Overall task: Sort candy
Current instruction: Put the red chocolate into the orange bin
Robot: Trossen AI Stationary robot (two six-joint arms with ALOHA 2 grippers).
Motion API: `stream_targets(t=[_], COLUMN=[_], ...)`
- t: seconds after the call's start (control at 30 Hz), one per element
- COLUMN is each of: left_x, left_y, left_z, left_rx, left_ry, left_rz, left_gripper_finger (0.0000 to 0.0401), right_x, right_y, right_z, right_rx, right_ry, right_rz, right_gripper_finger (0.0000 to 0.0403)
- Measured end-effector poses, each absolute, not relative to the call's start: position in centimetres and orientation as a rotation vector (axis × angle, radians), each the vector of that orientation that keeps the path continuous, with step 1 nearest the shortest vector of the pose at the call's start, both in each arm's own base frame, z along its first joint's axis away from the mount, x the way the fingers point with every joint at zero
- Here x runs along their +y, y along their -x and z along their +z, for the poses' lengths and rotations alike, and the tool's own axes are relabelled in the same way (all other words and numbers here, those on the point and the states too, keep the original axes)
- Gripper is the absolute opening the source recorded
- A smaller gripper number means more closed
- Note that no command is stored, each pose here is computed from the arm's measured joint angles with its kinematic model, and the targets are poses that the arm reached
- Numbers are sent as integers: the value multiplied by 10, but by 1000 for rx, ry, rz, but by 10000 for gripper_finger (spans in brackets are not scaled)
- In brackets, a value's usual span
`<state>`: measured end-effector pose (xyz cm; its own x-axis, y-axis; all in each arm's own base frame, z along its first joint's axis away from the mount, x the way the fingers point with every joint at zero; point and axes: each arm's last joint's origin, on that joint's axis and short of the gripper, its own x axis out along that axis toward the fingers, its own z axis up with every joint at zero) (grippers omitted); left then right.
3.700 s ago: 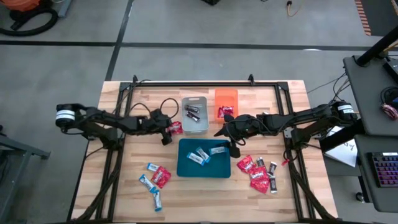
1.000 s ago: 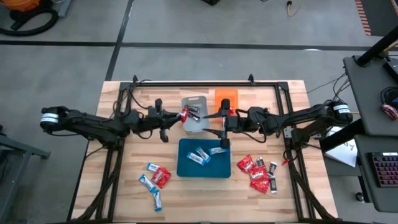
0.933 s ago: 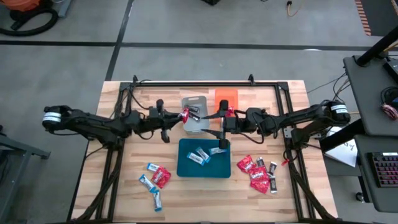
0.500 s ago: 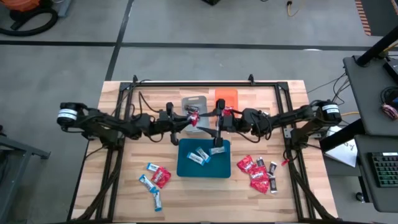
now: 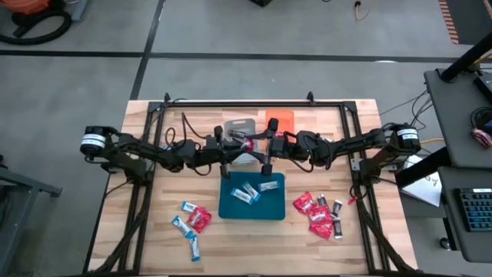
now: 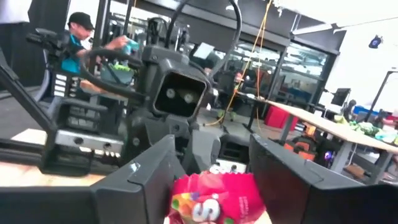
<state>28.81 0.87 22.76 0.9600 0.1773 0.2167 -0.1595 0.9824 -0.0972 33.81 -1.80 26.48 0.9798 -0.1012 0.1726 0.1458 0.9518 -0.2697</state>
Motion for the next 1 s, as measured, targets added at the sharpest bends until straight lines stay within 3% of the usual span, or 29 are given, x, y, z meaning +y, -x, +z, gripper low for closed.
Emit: stream_targets(t=[0.5, 0.73, 1.0], left_x=[8, 8, 10], left_y=[-289, -289, -287], left_z=[229, 229, 226], left_rx=[-229, -227, -185], left_ry=[77, 83, 128], left_rz=[157, 156, 184], left_gripper_finger=[18, 38, 119], right_x=[-23, -23, -30], right_y=[-339, -338, -336], right_z=[260, 260, 258], right_rx=[-105, -102, -49], right_ry=[292, 289, 285], right_rz=[-123, -123, -169], right_gripper_finger=[53, 44, 37])
